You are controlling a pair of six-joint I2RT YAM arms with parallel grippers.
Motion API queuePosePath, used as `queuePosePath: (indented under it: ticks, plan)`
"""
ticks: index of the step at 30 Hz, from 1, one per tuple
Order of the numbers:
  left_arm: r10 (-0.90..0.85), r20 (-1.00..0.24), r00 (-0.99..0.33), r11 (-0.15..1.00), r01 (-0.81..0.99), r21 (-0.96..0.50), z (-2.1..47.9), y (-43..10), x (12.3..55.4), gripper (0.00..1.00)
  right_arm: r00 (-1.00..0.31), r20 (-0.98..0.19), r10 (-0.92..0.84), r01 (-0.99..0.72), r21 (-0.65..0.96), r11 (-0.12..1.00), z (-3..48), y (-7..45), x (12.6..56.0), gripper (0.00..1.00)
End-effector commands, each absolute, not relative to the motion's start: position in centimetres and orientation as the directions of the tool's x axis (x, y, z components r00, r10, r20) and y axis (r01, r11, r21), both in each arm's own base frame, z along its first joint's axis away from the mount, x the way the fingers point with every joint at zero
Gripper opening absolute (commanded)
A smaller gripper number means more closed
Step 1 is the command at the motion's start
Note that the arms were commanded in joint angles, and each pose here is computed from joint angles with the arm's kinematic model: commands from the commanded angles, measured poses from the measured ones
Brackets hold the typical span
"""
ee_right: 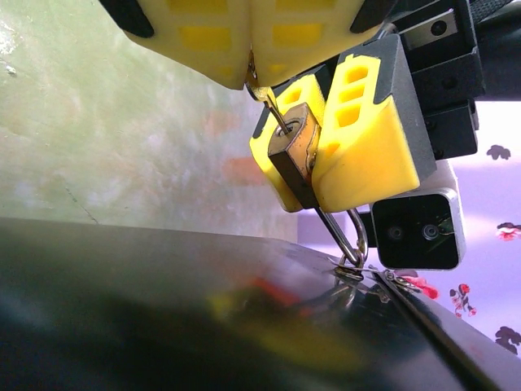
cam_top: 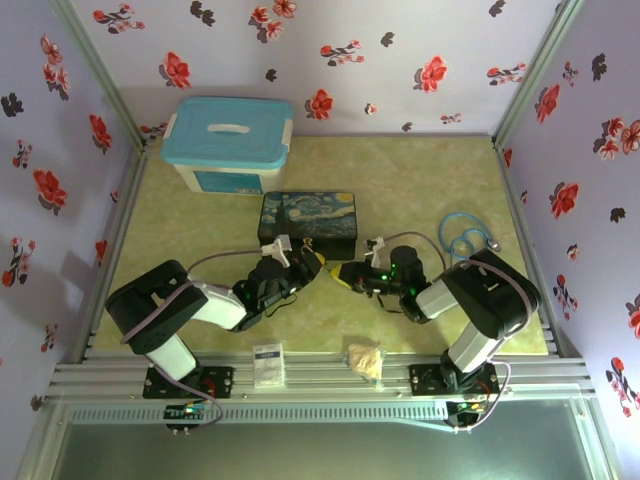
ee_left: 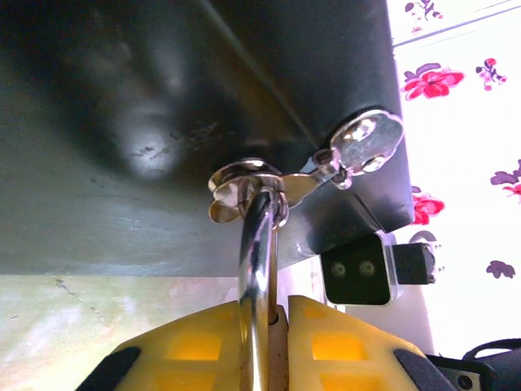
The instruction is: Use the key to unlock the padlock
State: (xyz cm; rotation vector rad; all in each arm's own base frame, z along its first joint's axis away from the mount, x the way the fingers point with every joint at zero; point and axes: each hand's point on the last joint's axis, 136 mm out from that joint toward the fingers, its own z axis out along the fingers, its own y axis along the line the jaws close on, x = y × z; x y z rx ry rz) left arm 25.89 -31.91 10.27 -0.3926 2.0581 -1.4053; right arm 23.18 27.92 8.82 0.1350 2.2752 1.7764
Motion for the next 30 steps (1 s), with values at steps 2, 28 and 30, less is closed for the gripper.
queuePosePath:
  ticks: [2,28,30]
  plan:
    - [-0.512,-0.310,-0.801,0.305,0.168,-0.937,12.7,-33.7,24.7,0.00,-0.957,-0.179,0.228,-0.134,0.971,0.199,10.6,28.5,24.8,0.00]
    - [-0.463,-0.309,-0.831,0.315,0.172,-0.933,12.2,-35.2,24.0,0.00,-0.903,-0.304,0.305,-0.226,0.938,0.264,12.2,28.5,25.9,0.00]
    - [-0.463,-0.315,-0.829,0.323,0.174,-0.930,12.1,-35.2,24.0,0.00,-0.892,-0.328,0.311,-0.245,0.929,0.279,12.6,28.6,25.7,0.00]
